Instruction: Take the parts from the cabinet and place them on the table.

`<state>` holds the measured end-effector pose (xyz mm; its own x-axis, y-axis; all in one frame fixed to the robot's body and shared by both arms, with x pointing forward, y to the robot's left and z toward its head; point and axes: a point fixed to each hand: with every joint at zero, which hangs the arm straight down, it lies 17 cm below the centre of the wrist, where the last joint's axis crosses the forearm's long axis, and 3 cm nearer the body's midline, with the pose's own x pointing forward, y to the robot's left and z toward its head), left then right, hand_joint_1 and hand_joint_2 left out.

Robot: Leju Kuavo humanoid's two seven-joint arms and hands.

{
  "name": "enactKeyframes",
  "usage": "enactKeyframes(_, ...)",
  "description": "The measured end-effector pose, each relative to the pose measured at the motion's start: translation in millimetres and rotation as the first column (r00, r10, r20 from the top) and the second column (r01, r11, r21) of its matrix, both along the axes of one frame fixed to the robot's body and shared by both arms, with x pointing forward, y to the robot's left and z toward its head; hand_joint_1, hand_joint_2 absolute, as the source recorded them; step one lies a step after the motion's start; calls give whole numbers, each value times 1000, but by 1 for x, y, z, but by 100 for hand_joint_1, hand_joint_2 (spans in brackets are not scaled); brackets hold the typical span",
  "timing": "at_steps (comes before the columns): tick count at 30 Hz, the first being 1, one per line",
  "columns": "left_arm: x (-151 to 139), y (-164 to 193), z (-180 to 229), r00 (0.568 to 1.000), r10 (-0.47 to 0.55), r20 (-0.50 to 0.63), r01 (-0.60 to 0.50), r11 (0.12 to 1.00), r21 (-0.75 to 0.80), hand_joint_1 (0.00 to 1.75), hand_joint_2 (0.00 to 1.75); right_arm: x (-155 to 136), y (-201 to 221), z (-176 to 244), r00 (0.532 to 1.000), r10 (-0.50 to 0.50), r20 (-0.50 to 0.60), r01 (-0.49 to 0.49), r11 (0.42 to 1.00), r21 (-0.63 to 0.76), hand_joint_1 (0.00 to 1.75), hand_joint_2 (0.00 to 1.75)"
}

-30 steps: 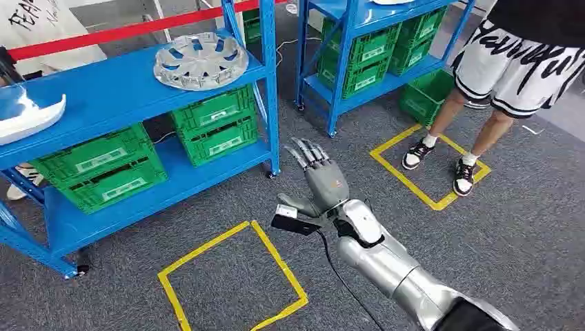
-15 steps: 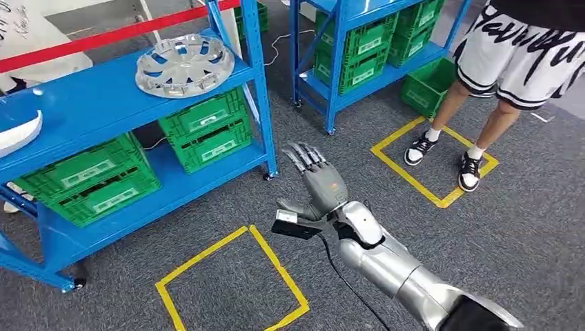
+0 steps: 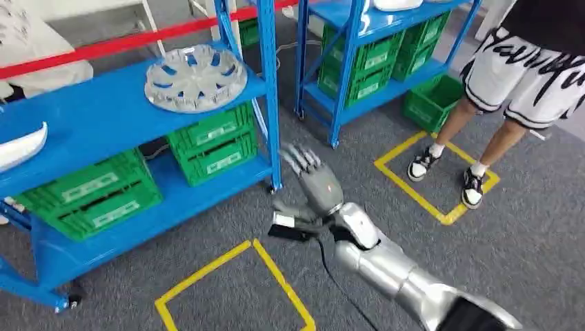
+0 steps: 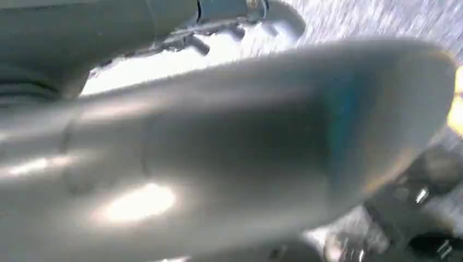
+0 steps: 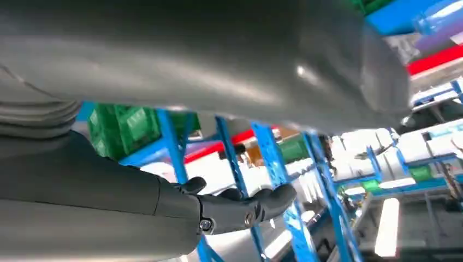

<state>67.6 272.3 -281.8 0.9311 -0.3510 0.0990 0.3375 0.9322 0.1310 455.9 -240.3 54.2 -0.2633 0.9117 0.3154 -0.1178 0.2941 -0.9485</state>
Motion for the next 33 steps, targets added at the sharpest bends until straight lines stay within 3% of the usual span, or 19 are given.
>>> enactKeyframes(33,-3,-8,0,999,33,1,-33,999,-9,0,0,11,27,12,998,53,38,-55,998,36,0,0)
